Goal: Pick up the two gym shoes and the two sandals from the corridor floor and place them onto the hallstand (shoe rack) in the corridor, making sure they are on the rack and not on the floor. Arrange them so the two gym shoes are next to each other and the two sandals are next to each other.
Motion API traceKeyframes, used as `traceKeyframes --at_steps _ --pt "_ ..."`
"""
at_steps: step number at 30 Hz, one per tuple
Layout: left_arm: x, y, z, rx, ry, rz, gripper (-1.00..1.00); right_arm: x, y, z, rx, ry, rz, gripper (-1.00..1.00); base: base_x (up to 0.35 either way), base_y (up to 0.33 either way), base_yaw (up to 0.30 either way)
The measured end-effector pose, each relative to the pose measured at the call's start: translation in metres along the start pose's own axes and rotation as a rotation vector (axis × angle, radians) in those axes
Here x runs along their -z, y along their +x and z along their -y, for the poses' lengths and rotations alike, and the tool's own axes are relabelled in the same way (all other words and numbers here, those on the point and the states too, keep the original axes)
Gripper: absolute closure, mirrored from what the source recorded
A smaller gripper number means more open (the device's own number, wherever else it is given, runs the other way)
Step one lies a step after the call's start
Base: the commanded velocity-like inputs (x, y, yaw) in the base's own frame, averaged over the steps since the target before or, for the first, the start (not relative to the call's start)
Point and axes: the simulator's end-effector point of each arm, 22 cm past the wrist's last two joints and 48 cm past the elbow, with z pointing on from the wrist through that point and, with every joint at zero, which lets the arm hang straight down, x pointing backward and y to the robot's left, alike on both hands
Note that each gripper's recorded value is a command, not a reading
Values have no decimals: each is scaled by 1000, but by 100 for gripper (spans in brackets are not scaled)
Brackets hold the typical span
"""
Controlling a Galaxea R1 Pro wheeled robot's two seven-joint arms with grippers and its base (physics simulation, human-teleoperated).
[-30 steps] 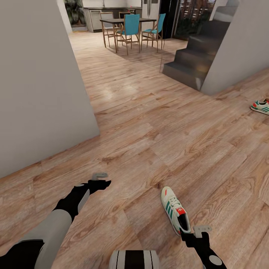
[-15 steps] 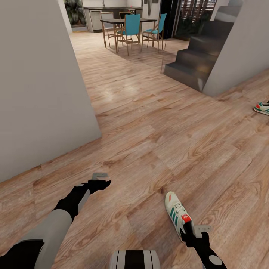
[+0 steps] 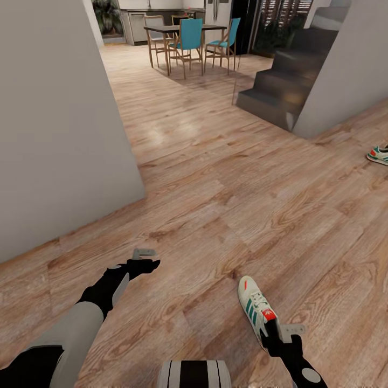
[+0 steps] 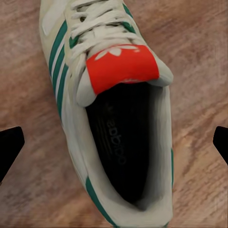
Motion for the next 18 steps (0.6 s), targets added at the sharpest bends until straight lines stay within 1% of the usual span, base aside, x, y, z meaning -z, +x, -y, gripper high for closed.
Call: traceKeyframes --at_steps 18 --pt "-31 58 -9 22 -3 -95 -100 -10 49 -1 8 -3 -95 -100 0 0 0"
